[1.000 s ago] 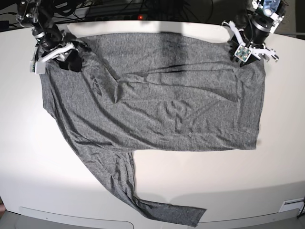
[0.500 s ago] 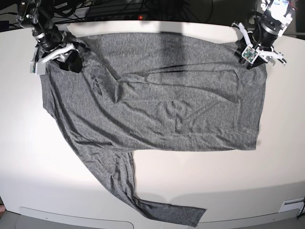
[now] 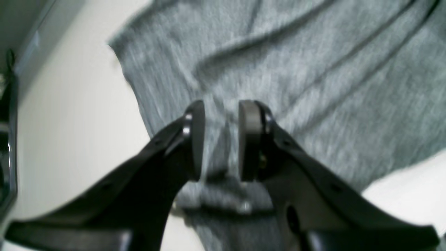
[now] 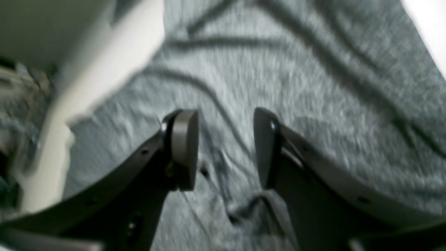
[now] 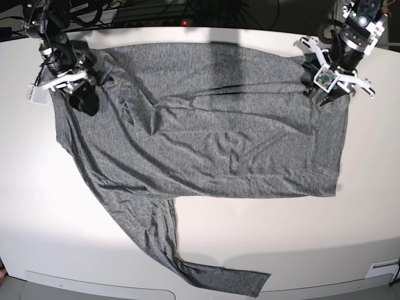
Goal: Fold the T-shirt properly
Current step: 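Lower the shoulder edge and open both grippers, then move the left gripper to the shirt side near the hem, right gripper along the body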
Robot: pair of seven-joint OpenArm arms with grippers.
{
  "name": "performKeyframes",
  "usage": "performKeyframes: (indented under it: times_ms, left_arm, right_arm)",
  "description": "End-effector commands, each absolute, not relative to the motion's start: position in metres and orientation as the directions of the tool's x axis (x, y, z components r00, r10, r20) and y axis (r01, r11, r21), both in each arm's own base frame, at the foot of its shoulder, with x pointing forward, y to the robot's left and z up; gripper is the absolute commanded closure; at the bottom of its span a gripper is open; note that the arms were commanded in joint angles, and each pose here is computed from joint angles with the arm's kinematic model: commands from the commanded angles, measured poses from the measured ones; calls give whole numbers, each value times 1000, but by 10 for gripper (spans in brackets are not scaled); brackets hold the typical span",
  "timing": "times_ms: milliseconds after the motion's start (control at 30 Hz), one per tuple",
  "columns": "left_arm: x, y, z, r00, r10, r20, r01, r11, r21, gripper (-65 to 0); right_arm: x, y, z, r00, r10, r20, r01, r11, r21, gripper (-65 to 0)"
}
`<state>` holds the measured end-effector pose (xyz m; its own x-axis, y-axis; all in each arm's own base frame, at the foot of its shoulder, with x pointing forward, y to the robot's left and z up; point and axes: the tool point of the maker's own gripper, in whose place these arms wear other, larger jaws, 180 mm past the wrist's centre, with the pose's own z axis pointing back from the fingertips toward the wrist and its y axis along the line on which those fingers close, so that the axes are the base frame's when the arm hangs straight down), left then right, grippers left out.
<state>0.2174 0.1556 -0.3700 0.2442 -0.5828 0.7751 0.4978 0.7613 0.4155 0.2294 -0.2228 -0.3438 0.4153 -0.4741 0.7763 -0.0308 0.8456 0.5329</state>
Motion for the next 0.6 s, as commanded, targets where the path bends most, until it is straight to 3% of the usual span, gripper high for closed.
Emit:
performKeyframes:
  times_ms: [0,167,267,567]
  left_arm:
    - [231,152,-350,179,-556,812,447,781,437,-164]
    - [267,135,-321,124,-421,898,266,886,379,-164]
    - [292,127,-316,166,-362,917,204,923,327,-164]
    - [366,138,-285,152,-361,920,121,931,345,-164]
  right_arm:
    - [240,-224,-326,367,-473,801,-72,844,531,-260]
    - [273,-209,-313,379,-449,809,-135,838,528,-260]
    - [297,-204,-303,365,-403,839,-162,860,484,-260]
    - [337,-179,-280,336,-311,889,-253,880,403,-260]
